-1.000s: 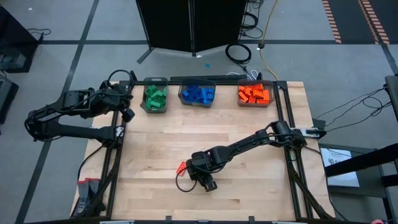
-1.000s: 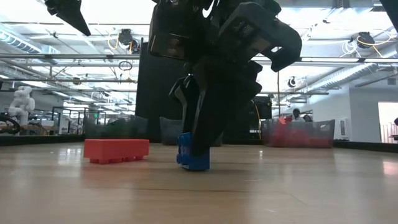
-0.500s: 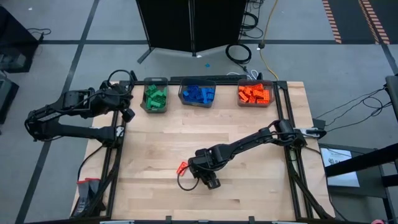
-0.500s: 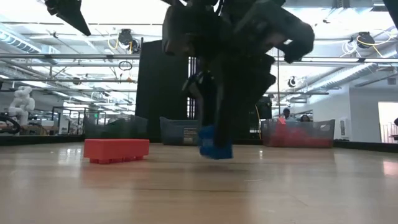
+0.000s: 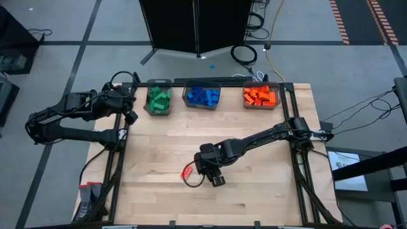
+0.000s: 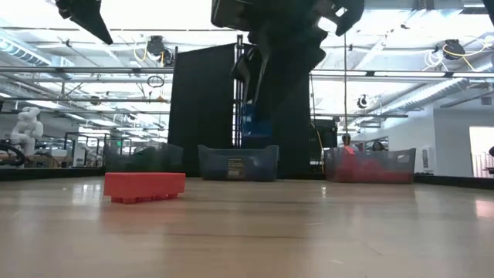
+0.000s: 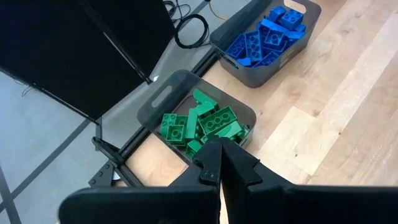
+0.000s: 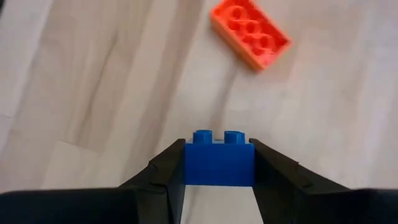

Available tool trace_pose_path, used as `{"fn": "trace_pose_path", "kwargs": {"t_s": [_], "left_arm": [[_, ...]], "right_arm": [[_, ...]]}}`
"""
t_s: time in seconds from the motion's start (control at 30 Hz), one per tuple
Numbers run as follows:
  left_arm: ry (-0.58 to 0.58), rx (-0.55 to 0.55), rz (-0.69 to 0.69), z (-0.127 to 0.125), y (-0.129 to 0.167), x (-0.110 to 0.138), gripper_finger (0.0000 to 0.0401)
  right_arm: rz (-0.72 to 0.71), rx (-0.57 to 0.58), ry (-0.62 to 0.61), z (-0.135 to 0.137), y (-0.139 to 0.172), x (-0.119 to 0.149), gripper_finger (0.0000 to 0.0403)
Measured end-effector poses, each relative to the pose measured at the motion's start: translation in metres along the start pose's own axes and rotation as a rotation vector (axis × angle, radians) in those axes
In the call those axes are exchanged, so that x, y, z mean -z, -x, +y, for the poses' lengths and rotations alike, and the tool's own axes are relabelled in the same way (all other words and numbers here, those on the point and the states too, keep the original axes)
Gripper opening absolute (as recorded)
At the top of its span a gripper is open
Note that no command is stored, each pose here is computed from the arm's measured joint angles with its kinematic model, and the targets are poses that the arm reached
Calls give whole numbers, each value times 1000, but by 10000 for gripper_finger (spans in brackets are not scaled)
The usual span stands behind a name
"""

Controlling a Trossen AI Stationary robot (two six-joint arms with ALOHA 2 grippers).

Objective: Sort blocks
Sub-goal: Put the blue game piece into the middle black bin

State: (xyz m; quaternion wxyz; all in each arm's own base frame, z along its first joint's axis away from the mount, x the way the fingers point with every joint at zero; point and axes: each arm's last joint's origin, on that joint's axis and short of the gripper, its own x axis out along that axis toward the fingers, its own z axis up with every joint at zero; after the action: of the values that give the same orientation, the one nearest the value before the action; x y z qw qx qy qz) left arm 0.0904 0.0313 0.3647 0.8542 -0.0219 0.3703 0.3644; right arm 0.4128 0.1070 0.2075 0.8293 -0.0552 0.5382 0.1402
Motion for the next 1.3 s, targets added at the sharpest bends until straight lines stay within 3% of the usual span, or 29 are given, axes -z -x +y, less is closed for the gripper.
{"fn": "trace_pose_path", "kwargs": {"t_s": [0.7, 1.3], "left_arm": [[7, 2, -7, 0, 0, -1, 0], [32, 2, -7, 0, 0, -1, 0]], "right_arm": [[-165, 259, -26, -37, 73, -6, 137], [-162, 286, -35, -59, 77, -4, 137]]}}
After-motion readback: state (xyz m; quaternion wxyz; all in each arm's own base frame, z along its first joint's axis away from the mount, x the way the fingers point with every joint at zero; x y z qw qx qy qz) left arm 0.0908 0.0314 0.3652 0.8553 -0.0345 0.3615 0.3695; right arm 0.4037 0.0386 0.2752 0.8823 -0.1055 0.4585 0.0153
